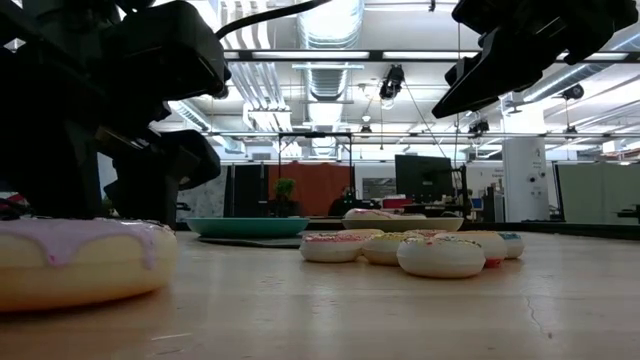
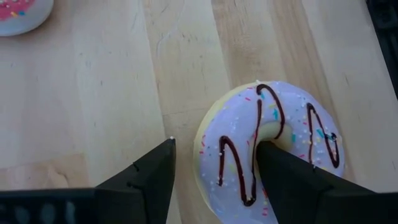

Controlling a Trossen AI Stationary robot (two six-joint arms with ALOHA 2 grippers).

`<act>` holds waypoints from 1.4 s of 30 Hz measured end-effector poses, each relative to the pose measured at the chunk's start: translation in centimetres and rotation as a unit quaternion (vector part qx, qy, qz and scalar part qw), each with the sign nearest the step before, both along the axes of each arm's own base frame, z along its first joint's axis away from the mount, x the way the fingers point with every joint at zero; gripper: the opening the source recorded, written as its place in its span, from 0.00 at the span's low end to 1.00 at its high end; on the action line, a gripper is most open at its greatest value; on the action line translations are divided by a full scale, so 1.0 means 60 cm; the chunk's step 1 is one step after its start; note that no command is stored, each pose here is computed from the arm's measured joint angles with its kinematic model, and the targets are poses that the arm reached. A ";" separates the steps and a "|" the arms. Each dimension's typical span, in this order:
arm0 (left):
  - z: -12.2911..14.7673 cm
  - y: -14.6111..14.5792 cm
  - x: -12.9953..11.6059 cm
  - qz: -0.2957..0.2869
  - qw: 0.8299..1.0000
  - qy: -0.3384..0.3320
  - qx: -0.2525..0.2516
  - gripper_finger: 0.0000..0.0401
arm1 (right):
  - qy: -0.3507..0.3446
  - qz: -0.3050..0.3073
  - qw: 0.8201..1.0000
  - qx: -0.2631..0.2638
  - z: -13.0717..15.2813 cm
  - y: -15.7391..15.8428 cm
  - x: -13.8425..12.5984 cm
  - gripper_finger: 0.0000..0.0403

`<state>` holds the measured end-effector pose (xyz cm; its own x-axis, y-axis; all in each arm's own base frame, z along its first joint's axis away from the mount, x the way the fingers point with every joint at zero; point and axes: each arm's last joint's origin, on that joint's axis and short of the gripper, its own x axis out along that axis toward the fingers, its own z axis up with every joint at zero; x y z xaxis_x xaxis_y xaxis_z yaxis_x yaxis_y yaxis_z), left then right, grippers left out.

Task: Pick & Place donuts
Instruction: Put the large purple donut on the brown plate

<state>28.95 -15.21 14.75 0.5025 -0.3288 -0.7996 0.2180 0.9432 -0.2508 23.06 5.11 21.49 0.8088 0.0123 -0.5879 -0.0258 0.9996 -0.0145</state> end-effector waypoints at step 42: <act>0.034 0.022 0.016 -0.012 0.999 -0.032 -0.005 0.35 | 0.029 -0.013 0.999 0.006 -0.002 -0.003 -0.012 0.31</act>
<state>29.88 -13.88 16.79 0.5447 -0.3489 -0.7626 0.2566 0.9351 -0.2446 22.32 4.91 21.35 0.7730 -0.0010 -0.6345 0.0002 1.0000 -0.0013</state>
